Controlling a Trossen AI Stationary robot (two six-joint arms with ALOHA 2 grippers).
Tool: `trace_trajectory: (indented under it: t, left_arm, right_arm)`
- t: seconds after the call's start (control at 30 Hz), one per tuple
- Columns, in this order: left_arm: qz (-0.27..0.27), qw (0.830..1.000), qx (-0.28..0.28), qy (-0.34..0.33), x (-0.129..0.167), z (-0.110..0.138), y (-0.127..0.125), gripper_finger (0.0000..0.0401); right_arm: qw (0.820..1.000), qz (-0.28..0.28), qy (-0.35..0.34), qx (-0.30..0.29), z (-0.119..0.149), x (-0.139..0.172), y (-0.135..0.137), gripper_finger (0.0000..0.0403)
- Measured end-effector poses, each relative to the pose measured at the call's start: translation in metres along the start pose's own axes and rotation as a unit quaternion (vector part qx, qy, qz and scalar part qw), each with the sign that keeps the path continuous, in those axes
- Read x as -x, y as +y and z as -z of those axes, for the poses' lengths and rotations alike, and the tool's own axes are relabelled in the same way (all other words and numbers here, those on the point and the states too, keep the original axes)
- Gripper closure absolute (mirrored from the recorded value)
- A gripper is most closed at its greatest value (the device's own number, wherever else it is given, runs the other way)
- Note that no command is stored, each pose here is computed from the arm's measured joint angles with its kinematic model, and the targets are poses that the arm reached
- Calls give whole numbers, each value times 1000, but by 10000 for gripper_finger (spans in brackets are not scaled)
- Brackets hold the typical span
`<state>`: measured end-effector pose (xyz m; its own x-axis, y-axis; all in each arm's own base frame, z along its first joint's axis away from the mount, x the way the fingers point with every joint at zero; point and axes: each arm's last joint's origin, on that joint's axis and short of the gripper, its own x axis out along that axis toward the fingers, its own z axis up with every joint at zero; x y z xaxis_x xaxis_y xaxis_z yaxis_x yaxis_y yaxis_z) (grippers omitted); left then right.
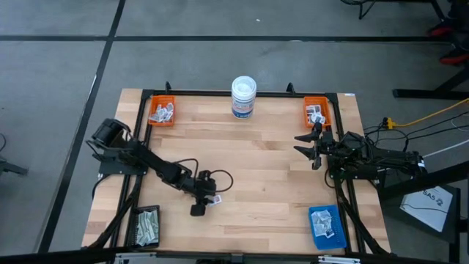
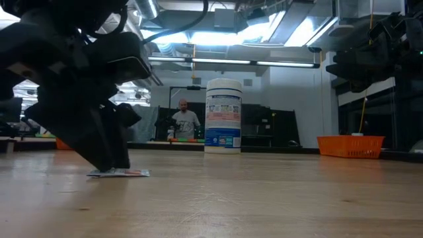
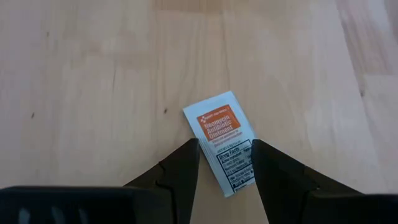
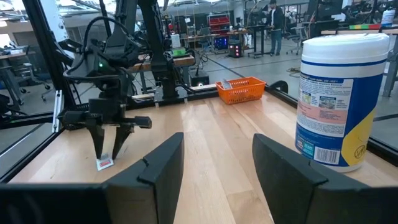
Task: Pick & Place First Aid Supplies
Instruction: Put the orange ointment pack into the left orange bin
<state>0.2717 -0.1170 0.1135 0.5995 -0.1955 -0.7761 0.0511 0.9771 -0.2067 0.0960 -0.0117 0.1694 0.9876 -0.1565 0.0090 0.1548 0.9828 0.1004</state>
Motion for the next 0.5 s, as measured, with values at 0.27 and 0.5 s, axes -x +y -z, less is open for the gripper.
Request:
trace_trajectory:
  t: [0.27, 0.5]
  left_arm:
    - [-29, 999, 12, 8, -11, 6, 3, 261]
    - [-79, 997, 18, 1, -12, 9, 5, 336]
  right_arm:
    - [1000, 0, 0, 0, 0, 0, 0, 212]
    - [1000, 0, 0, 0, 0, 0, 0, 212]
